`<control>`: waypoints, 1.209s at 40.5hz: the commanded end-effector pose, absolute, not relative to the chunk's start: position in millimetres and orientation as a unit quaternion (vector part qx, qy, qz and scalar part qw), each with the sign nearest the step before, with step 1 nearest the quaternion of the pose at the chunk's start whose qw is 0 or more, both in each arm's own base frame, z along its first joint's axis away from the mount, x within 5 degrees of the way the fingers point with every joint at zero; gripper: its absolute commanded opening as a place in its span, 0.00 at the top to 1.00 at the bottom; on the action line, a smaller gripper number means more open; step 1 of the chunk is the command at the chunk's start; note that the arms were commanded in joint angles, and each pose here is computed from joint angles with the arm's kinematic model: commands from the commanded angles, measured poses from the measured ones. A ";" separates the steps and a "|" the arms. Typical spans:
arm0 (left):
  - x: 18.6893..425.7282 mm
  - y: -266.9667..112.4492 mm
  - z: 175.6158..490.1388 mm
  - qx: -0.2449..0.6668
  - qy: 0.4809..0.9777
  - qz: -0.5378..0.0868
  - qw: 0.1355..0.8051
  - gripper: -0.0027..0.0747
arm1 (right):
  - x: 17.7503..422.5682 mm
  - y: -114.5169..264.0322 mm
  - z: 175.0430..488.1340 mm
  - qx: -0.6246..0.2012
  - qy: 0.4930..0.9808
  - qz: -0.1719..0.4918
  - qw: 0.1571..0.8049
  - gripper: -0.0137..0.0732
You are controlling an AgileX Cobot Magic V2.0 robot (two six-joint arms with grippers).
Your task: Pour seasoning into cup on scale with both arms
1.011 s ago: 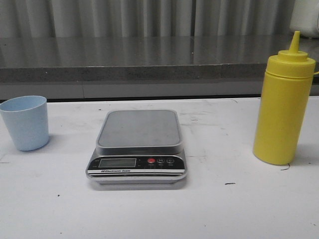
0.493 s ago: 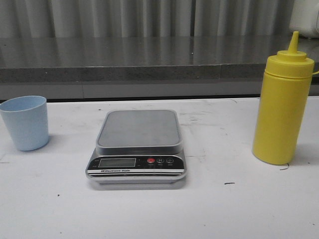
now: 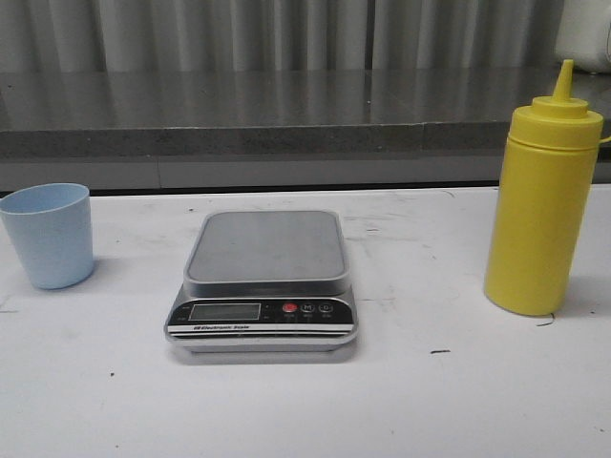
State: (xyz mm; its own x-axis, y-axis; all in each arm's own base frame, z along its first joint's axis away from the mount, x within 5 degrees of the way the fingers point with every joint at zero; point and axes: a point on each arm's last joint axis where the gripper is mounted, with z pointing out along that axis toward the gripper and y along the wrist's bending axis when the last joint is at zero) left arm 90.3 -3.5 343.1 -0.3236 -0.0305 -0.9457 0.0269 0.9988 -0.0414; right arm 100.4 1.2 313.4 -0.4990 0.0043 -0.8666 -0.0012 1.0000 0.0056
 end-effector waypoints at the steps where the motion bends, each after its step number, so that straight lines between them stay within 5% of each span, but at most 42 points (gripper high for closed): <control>1: 95.5 -3.5 353.2 -0.007 0.798 -0.030 0.603 0.99 | 106.8 0.3 327.5 -0.011 0.846 -0.010 0.533 0.92; 6: 99.0 -2.5 351.0 -0.003 0.805 -0.020 0.593 0.91 | 107.2 0.3 327.0 -0.027 0.847 -0.020 0.531 0.82; 14: 99.6 -2.5 350.7 -0.003 0.805 -0.020 0.592 0.35 | 107.1 0.3 326.8 -0.027 0.847 -0.020 0.530 0.34; 17: 100.9 -2.5 349.7 -0.003 0.809 -0.020 0.588 0.24 | 107.1 0.3 326.6 -0.027 0.848 -0.020 0.529 0.22; 32: 134.6 -2.5 356.7 -0.003 0.849 -0.022 0.528 0.23 | 106.5 0.2 325.5 -0.027 0.852 -0.020 0.523 0.19; 49: 242.2 -2.2 357.9 -0.002 0.921 -0.026 0.388 0.23 | 106.5 0.2 325.5 -0.027 0.852 -0.020 0.523 0.19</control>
State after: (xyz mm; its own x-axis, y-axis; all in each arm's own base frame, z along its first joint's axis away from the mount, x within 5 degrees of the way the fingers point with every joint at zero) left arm 221.7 -2.4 342.8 -0.7283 -0.0118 -0.6851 0.0216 0.9990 -0.0402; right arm 102.3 1.2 310.4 -0.5272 -0.0476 -0.8484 -0.0272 0.9989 -0.0391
